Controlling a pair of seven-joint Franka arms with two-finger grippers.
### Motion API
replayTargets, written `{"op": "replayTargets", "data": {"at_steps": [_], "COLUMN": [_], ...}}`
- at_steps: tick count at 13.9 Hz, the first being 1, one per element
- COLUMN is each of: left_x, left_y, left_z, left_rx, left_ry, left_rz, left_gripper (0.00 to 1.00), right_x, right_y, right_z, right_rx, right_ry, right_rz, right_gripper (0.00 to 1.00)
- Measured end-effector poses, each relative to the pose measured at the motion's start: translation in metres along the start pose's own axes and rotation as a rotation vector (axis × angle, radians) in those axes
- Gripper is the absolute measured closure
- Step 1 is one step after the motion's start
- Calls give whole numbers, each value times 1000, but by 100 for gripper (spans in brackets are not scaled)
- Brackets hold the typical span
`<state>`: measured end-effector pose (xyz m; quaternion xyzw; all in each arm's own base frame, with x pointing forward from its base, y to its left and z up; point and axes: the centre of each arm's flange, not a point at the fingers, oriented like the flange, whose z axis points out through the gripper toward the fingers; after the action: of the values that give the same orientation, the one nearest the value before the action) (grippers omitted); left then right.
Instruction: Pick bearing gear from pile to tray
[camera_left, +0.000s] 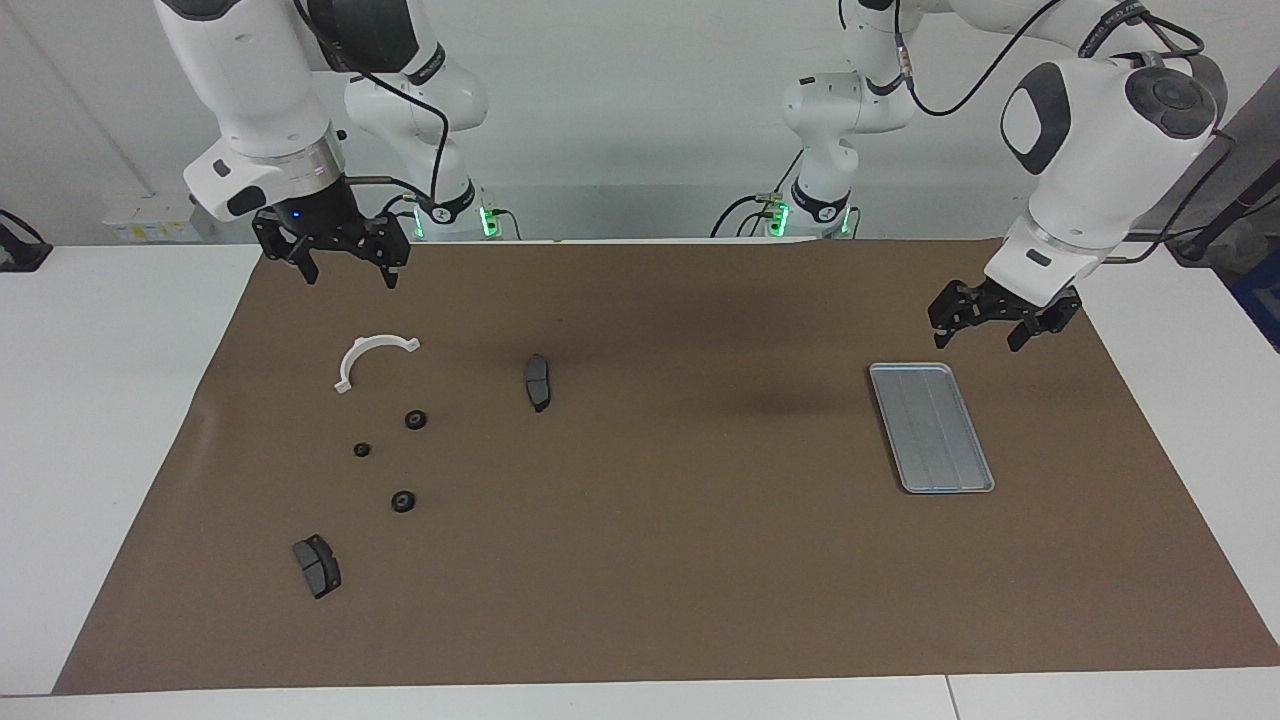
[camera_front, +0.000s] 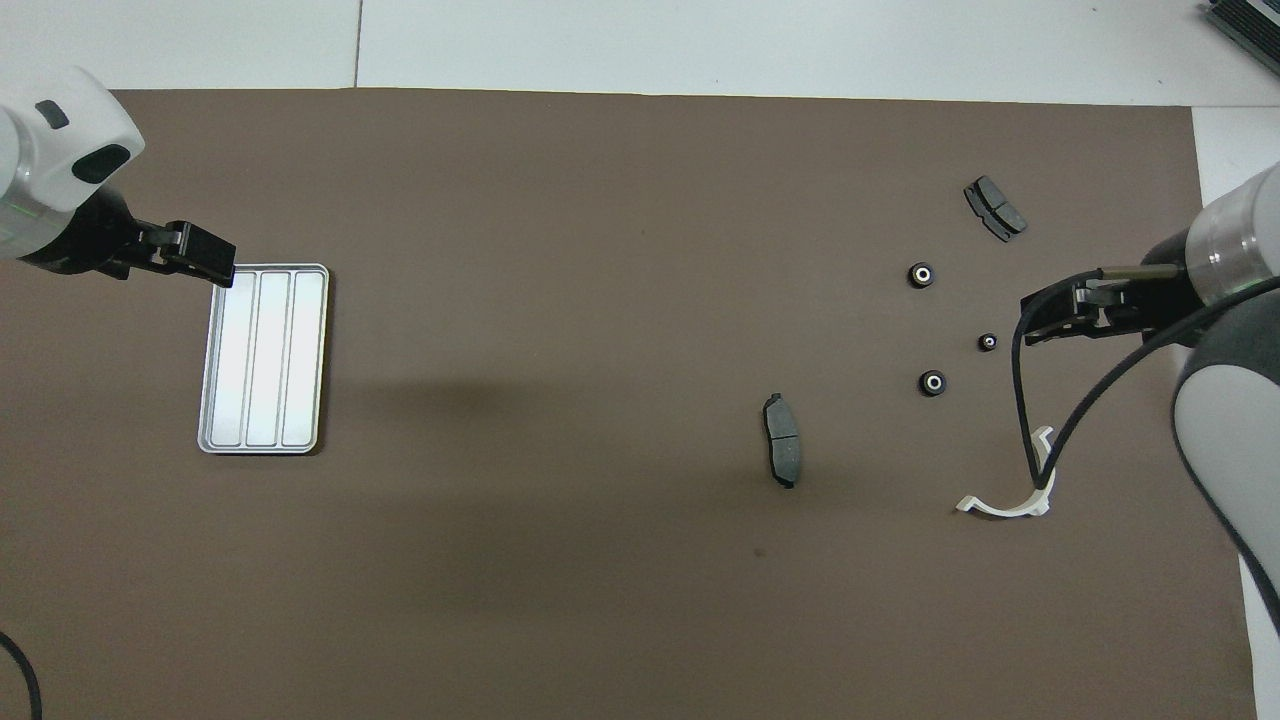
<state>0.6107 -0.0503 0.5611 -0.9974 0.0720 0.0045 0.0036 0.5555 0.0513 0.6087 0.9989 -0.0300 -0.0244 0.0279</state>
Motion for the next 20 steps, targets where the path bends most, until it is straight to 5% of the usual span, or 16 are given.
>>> {"op": "replayTargets", "data": {"at_steps": [11,20], "left_x": [0,-2], "left_y": [0,5], "left_z": [1,3], "left_rx": [0,0], "left_ry": [-2,-7], "left_rz": [1,8], "left_gripper": [0,0], "right_x": [9,24], "right_y": [-3,47], "right_z": [17,115], "right_rx": [12,16], "right_ry": [69,100], "right_rz": [-3,10], "right_gripper": [0,0]}}
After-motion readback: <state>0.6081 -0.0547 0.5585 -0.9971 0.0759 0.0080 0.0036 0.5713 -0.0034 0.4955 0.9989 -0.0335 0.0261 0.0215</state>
